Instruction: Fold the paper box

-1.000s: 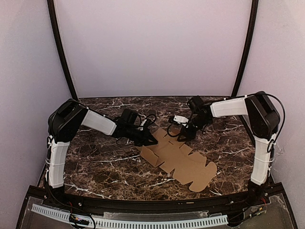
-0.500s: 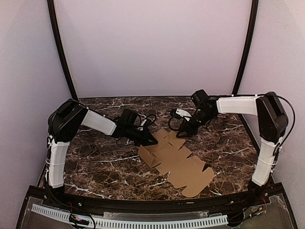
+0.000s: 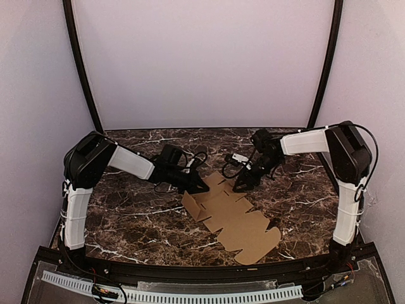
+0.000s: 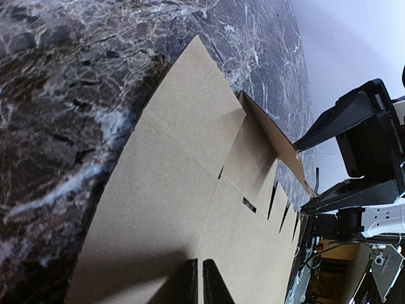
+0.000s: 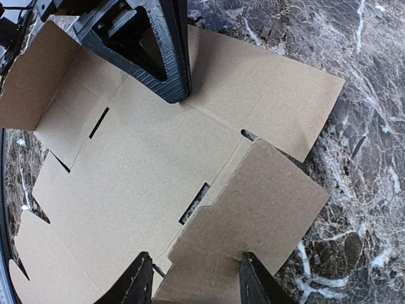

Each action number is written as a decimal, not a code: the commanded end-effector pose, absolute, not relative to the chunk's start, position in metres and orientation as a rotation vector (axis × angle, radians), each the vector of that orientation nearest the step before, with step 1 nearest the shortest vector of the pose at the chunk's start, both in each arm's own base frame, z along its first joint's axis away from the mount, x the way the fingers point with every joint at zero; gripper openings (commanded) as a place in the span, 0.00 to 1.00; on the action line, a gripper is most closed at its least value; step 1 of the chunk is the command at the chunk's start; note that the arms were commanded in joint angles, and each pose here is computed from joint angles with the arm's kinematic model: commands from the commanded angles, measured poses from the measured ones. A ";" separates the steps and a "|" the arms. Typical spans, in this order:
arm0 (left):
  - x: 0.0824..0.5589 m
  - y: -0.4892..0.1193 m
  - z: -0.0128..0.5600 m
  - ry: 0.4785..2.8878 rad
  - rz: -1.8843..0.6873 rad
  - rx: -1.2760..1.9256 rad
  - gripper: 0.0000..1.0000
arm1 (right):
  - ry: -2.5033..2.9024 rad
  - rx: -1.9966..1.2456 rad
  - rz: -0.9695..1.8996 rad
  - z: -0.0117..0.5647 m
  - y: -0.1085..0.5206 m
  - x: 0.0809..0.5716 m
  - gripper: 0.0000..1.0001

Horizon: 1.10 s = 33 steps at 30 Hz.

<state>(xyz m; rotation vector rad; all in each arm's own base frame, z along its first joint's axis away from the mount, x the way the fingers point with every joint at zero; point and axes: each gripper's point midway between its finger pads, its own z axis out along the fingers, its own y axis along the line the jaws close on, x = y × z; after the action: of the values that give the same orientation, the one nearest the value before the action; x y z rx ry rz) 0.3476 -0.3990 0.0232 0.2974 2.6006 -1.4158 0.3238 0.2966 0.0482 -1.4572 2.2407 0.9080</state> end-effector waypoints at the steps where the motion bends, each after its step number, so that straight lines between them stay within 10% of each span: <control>1: 0.340 -0.391 -0.001 2.692 -1.355 0.259 0.05 | 2.287 -1.472 1.038 0.033 0.304 0.306 0.48; 33: 0.358 -0.387 0.009 2.745 -1.201 0.160 0.03 | 2.430 -1.307 0.819 0.006 0.292 0.333 0.43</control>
<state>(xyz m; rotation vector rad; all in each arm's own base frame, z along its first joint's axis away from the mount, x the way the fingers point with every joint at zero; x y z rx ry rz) 0.3562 -0.3958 0.0228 0.2247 2.6711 -1.3241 0.3269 0.3035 0.0313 -1.3241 2.3542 0.9829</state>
